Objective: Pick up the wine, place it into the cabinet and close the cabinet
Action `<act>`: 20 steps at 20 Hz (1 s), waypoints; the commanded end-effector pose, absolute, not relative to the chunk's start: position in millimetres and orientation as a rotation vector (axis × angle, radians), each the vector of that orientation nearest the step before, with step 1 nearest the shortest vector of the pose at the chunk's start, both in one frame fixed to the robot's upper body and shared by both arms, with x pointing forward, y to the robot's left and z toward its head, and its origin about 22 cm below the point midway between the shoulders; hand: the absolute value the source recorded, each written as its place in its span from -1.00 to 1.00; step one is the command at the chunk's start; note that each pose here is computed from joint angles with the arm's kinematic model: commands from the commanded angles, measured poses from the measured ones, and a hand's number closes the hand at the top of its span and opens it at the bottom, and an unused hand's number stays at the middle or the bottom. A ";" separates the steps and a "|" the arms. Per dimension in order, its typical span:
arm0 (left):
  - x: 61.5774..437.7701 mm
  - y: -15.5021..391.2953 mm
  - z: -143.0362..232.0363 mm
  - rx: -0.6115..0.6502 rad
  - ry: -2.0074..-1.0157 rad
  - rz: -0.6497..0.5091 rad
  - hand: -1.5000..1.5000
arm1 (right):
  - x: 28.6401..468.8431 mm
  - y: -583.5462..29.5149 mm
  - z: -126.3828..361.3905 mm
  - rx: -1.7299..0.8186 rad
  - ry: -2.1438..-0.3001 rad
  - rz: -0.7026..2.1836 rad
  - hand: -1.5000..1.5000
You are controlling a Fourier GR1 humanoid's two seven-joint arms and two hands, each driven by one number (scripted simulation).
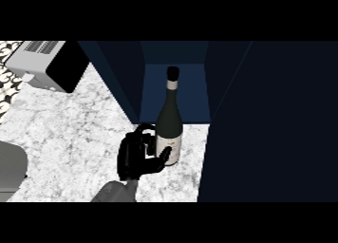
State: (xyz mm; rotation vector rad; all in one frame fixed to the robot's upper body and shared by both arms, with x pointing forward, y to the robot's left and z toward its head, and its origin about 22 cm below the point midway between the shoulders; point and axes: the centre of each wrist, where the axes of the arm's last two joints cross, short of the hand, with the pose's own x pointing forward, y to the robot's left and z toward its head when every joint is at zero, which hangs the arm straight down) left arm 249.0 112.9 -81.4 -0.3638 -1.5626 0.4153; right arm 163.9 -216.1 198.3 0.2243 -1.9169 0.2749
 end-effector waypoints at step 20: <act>337.7 82.1 -39.3 -0.305 -1.573 0.468 1.00 | 175.4 -236.0 195.0 0.291 -1.920 0.278 -1.00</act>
